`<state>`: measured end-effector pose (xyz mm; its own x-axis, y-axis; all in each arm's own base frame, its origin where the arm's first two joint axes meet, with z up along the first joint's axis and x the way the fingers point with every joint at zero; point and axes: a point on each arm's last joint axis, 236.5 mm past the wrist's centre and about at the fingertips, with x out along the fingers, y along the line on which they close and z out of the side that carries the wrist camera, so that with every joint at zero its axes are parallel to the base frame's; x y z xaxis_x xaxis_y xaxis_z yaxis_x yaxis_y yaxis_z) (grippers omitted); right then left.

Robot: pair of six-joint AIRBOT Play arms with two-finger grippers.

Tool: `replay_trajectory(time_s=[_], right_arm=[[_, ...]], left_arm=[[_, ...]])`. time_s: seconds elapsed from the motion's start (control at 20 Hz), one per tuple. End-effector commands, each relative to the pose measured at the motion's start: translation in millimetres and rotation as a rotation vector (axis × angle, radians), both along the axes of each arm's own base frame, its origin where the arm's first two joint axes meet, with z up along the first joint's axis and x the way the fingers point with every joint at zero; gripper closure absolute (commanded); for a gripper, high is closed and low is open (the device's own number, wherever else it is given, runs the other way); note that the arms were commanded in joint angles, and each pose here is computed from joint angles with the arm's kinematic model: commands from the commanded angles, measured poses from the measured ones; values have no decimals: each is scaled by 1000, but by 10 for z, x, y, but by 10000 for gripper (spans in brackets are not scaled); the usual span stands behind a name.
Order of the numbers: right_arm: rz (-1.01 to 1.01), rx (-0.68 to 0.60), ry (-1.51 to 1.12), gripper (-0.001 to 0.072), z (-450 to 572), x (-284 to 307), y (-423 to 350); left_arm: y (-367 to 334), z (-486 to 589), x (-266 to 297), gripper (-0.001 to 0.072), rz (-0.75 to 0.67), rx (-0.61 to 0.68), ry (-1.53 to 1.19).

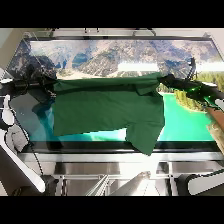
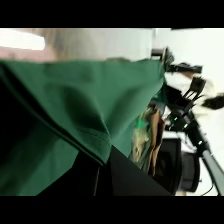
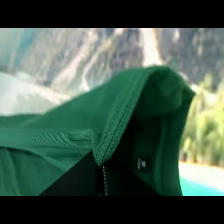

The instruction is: Fold the shirts.

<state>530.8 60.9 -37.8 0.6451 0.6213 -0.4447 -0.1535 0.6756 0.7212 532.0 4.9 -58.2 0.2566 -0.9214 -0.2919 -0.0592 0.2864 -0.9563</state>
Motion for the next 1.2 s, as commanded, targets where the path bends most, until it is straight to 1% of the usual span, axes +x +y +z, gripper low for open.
replay_trajectory(time_s=[0.0, 0.15, 0.2, 0.25, 0.3, 0.35, 0.4, 0.5, 0.55, 0.65, 0.75, 0.85, 0.95, 1.05, 1.15], right_arm=[[55, -62, 94, 690, -255, -178, 10], [45, -63, 107, 690, -313, -175, -8], [46, -63, 108, 689, -314, -175, -5], [46, -62, 108, 688, -313, -176, -5], [48, -61, 106, 586, -301, -178, -1], [49, -61, 101, 431, -276, -177, -4], [55, -58, 93, 401, -216, -188, -8], [48, -32, 105, 403, -40, -249, -101], [40, -38, 144, 406, 1, -338, -214], [79, -77, 271, 407, -10, -706, -440], [131, -98, 466, 407, -156, -1283, -562], [127, -100, 657, 407, -387, -1913, -562], [91, -72, 745, 403, -548, -2376, -422], [28, -25, 797, 266, -688, -2710, -224], [-2, 2, 818, 269, -797, -2913, -64]], left_arm=[[-9, -235, -264, 681, -92, 70, 84], [-17, -234, -310, 677, -106, 66, 103], [-7, -257, -325, 587, -106, 76, 121], [-8, -247, -342, 423, -105, 67, 142], [-7, -229, -368, 414, -113, 60, 153], [19, -180, -382, 414, -118, 57, 160], [56, -104, -385, 414, -119, 54, 171], [185, 108, -433, 414, -126, 53, 187], [275, 232, -463, 414, -118, 60, 173], [481, 394, -537, 414, -59, 88, 158], [720, 310, -809, 414, -31, 211, 216], [910, 132, -1261, 414, -25, 350, 338], [956, 26, -1588, 414, 4, 420, 414], [864, 29, -1756, 414, 39, 409, 428], [749, 20, -1910, 414, 33, 400, 447]])
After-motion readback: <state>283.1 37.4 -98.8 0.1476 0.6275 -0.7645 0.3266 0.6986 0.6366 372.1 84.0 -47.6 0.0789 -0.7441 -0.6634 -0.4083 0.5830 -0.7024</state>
